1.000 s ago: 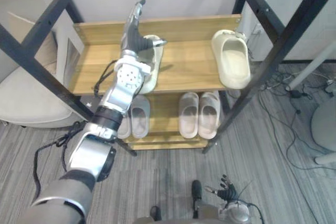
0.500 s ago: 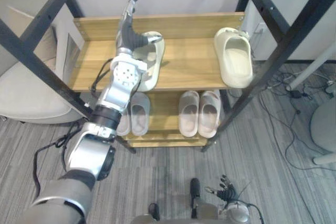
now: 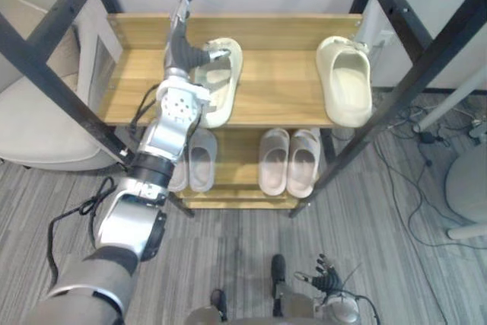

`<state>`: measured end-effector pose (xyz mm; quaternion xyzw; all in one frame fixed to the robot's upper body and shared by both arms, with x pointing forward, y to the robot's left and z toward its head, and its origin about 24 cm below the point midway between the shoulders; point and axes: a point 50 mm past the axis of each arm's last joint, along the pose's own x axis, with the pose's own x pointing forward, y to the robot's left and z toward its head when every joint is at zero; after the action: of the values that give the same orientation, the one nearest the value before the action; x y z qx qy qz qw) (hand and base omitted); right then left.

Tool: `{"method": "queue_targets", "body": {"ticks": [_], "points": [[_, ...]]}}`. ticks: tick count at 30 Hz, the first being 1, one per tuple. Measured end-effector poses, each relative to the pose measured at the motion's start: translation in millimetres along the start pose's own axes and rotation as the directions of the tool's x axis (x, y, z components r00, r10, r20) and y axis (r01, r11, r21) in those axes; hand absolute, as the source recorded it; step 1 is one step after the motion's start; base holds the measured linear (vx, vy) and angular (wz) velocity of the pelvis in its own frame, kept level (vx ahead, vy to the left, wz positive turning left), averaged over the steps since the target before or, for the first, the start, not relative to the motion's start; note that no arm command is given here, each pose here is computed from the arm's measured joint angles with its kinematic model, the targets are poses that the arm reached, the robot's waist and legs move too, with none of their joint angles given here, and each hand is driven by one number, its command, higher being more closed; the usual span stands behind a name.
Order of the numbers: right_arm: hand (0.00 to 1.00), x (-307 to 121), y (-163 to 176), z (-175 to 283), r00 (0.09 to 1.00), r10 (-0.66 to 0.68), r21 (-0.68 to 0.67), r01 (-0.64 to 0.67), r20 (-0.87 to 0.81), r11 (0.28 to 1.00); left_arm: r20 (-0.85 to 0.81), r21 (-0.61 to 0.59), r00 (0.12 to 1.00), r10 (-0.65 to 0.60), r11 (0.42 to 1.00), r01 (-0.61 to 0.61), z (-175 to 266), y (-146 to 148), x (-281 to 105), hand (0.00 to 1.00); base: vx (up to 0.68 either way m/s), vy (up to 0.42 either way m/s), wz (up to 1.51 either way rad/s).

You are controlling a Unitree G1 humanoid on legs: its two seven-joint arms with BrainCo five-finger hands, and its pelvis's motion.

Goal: Organize the slippers on the shoe rack

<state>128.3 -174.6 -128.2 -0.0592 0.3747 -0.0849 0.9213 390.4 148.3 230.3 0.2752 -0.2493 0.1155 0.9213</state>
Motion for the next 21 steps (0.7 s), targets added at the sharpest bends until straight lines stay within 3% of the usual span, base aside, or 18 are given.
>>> {"method": "queue_targets", "body": {"ticks": [21], "points": [[0.0,3.0,2.4,6.7,1.0,0.008,-0.004,-0.008,0.02,1.0,0.046,0.08,0.999,0.017,0.997,-0.021,10.8,6.9,11.1,0.0,0.01,0.006,-0.03]]}}
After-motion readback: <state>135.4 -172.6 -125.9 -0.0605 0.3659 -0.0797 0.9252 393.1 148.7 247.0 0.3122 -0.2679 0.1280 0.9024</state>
